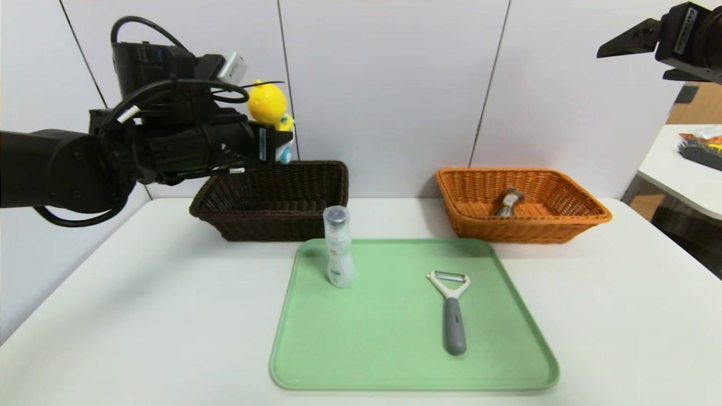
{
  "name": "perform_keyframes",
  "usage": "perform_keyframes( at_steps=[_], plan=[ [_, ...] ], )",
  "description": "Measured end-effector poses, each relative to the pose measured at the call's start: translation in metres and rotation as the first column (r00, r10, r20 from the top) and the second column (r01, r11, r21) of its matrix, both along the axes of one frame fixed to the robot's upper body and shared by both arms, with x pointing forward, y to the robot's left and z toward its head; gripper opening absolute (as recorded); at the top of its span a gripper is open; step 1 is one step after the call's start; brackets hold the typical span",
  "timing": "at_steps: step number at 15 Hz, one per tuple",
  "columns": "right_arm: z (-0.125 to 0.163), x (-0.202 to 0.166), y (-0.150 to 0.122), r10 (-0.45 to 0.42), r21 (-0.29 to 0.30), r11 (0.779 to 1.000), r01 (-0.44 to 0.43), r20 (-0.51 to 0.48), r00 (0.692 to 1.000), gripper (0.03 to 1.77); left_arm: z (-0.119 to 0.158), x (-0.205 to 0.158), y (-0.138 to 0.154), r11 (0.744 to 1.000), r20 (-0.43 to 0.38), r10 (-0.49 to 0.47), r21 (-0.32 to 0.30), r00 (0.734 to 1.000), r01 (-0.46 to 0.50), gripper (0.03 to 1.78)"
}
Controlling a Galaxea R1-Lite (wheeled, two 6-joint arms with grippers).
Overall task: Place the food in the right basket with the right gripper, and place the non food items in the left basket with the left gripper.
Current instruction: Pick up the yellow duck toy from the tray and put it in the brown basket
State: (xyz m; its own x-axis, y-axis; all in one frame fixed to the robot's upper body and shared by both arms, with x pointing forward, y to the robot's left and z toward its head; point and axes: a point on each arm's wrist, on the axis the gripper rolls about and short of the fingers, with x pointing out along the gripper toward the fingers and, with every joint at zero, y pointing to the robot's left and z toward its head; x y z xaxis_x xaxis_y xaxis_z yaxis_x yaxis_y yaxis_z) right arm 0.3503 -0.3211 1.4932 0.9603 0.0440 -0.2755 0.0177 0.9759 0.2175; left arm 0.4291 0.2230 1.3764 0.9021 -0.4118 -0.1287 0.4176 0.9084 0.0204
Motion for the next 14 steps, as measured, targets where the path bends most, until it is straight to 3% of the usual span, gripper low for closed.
perform_keyframes(
  at_steps=[7,14],
  plan=[
    [0.001,-0.012,-0.003,0.035,0.046,0.998,-0.035,0.003,0.999,1.7,-0.032,0.05,0.021,0.993,-0.195,0.097,0.092,0.976,-0.08,0.75],
    [-0.002,-0.021,-0.009,0.081,0.066,0.995,-0.081,-0.006,0.997,1.7,-0.057,0.074,0.032,0.987,-0.264,0.14,0.111,0.954,-0.114,0.75]
  ],
)
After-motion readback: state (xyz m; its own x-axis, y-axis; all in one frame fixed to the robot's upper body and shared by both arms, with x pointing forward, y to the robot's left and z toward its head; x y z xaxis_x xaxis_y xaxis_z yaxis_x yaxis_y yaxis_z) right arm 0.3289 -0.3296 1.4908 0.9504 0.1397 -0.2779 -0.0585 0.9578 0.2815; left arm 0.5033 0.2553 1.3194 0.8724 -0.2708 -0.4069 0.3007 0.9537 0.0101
